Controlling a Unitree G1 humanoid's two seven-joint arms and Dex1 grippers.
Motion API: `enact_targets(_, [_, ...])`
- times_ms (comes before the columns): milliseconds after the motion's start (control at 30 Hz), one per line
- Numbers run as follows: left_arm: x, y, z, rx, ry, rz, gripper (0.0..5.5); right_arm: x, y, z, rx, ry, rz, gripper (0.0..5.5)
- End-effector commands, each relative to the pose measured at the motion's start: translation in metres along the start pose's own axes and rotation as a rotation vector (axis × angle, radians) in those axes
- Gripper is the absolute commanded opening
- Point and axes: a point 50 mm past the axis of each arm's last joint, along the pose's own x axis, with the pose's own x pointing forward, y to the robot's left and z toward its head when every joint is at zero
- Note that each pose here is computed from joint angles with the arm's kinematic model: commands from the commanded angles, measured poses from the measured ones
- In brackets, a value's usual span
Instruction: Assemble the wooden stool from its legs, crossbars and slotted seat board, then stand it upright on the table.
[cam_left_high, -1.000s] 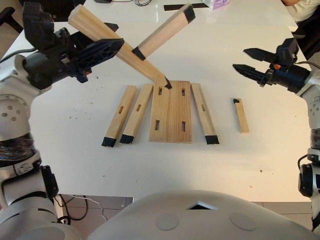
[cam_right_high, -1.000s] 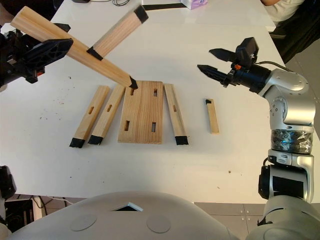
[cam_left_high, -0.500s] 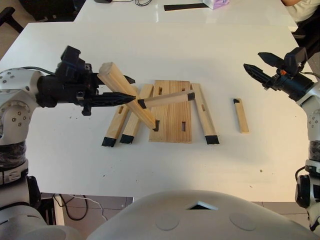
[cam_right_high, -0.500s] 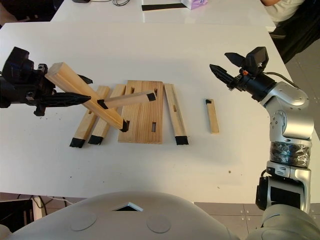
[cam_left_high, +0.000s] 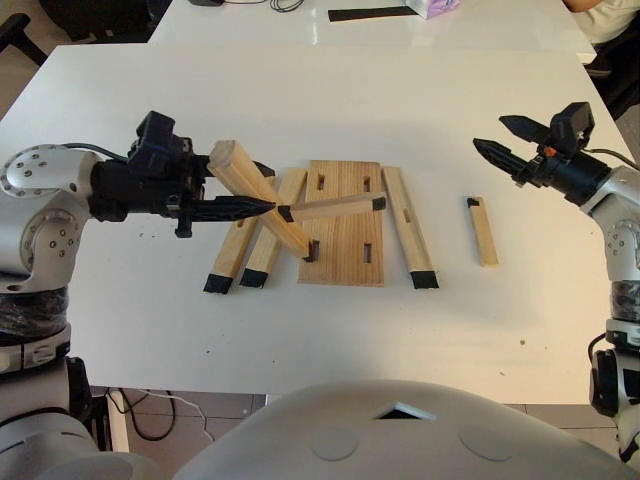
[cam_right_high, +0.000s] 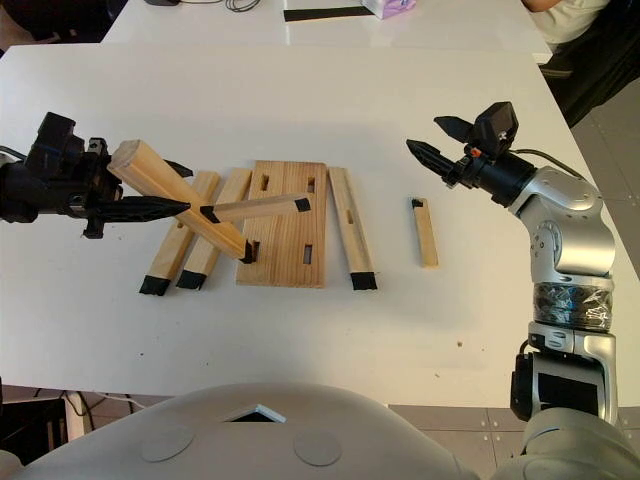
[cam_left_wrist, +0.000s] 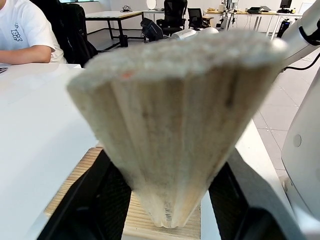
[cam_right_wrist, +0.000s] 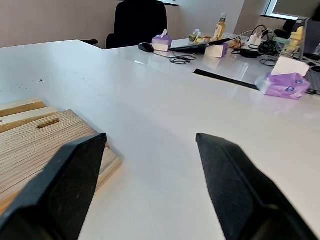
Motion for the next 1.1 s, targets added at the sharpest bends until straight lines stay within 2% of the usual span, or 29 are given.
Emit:
enact_targets(33, [0.005, 0.004, -0.001, 0.011, 0.006, -0.013, 2.06, 0.002, -0.002, 0.001, 0.009, 0.001, -0.001, 3.3])
enact_targets(500, [0.008, 0.018, 0.009, 0.068, 0.013, -0.034, 2.05, 0.004, 0.0, -0.004, 0.032, 0.012, 0.008, 3.3])
enact_targets(1100, [0.014, 0.011, 0.004, 0.047, 0.024, -0.091, 2.05, 0.003, 0.003, -0.005, 0.046, 0.014, 0.033, 3.3])
